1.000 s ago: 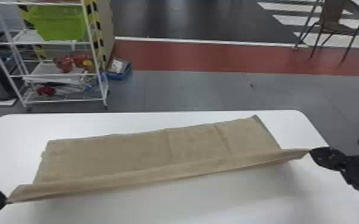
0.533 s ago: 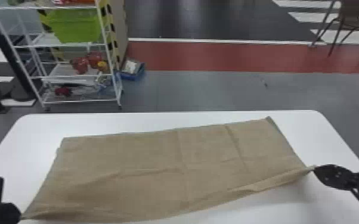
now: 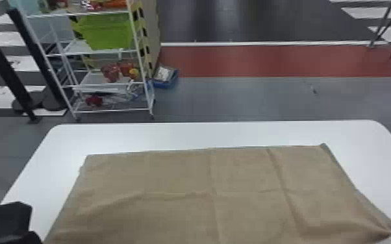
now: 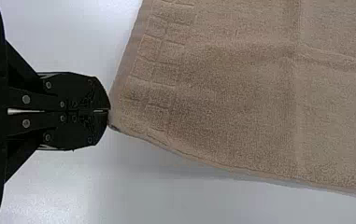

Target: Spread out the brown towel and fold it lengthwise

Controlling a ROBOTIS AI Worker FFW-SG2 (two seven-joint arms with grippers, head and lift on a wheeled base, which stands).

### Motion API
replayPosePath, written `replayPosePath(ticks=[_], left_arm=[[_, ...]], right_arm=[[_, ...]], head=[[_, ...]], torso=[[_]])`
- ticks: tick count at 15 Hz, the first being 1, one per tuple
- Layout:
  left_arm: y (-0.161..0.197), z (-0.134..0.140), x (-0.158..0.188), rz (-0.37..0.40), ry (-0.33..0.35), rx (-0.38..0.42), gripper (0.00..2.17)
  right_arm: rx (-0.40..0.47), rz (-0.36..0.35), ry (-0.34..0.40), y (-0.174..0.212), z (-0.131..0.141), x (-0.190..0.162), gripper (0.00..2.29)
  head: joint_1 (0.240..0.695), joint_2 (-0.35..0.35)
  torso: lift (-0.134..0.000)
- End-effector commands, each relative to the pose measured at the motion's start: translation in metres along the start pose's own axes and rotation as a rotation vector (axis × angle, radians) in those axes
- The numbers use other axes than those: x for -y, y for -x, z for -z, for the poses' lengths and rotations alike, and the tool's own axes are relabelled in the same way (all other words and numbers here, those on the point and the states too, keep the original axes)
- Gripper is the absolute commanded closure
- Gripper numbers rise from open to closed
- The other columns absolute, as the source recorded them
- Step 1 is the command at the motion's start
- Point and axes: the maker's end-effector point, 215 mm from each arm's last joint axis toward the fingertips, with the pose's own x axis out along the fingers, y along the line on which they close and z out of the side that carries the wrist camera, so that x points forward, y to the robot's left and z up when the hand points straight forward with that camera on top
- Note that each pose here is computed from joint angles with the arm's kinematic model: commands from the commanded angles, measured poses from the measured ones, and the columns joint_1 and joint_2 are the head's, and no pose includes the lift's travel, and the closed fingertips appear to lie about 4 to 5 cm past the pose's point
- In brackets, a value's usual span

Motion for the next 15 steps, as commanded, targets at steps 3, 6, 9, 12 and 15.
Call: replayPosePath(ticks=[3, 6, 9, 12, 15], left_arm=[[-0.003, 0.006, 0.007, 0.023, -0.002, -0.01, 1.19], [-0.002, 0.028, 0.023, 0.046, 0.018, -0.038, 1.19], [-0.003, 0.038, 0.034, 0.066, 0.028, -0.045, 1.19], [0.007, 0.043, 0.037, 0.04, 0.069, -0.038, 0.0], [0.025, 0.053, 0.028, -0.004, 0.082, -0.051, 0.03]], right_arm=[[-0.059, 0.007, 0.012, 0.035, 0.031, -0.015, 1.39], [-0.069, 0.008, 0.023, 0.053, 0.043, -0.025, 1.39], [-0.076, 0.004, 0.014, 0.056, 0.048, -0.029, 1.39], [-0.067, 0.019, -0.005, 0.059, 0.048, -0.024, 0.24], [-0.015, 0.056, -0.014, 0.071, 0.039, -0.016, 0.01]], head=[[0.695, 0.024], [0.695, -0.007], [0.695, -0.008], [0.695, 0.0], [0.695, 0.007]], torso=[[-0.122], [-0.122], [-0.122], [-0.122], [-0.122]])
